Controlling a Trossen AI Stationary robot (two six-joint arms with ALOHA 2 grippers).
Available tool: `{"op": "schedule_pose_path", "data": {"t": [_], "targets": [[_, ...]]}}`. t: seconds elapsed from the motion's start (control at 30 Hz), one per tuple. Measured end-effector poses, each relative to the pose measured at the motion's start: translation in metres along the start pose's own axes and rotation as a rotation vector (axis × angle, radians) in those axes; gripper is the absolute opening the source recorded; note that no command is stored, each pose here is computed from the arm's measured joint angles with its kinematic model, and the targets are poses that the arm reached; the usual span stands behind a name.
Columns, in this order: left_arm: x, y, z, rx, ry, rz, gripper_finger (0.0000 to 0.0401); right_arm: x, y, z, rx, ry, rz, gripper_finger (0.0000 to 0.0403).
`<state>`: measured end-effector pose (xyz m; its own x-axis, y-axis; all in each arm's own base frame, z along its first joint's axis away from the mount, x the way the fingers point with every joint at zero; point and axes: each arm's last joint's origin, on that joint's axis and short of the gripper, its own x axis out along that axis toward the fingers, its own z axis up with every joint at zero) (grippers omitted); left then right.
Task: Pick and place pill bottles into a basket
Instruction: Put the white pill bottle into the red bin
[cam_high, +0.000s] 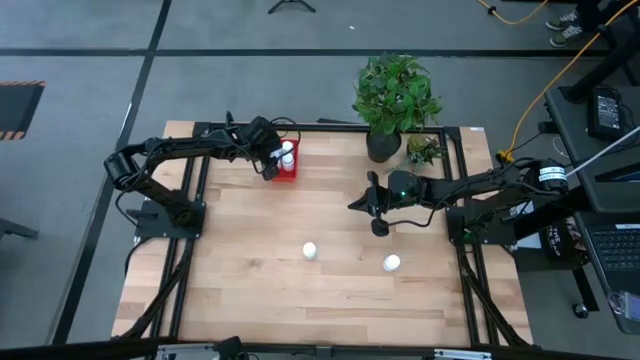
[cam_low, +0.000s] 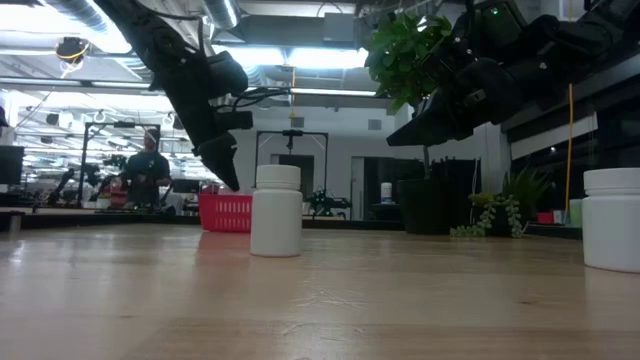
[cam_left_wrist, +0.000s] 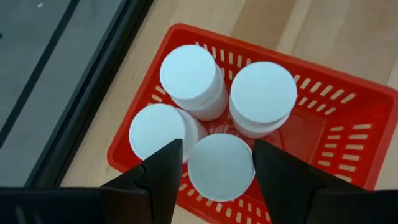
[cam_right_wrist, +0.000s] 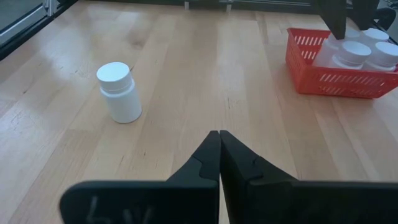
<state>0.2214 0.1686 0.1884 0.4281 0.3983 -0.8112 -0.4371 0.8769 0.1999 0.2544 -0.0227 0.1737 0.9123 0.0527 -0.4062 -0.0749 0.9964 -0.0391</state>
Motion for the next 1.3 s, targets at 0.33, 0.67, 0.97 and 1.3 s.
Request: {"op": "schedule_pose_path", "data": {"t": [0.33, 0.67, 0.97, 1.3], "targets": [[0.000, 0.001, 0.003, 0.008, -0.025, 0.014, 0.0189, 0.000, 0.000, 0.000, 0.000, 0.000, 0.000, 0.0004], [-0.021, -0.005, 0.011, 0.032, -0.123, 0.010, 0.0188, 0.000, 0.000, 0.000, 0.000, 0.000, 0.000, 0.0004], [-0.078, -0.040, 0.011, 0.113, -0.248, -0.208, 0.0165, 0.000, 0.000, 0.000, 0.002, 0.002, 0.000, 0.0004], [-0.126, -0.085, -0.020, 0.195, -0.409, -0.351, 0.0025, 0.000, 0.001, -0.005, 0.036, 0.046, 0.006, 0.0004]]}}
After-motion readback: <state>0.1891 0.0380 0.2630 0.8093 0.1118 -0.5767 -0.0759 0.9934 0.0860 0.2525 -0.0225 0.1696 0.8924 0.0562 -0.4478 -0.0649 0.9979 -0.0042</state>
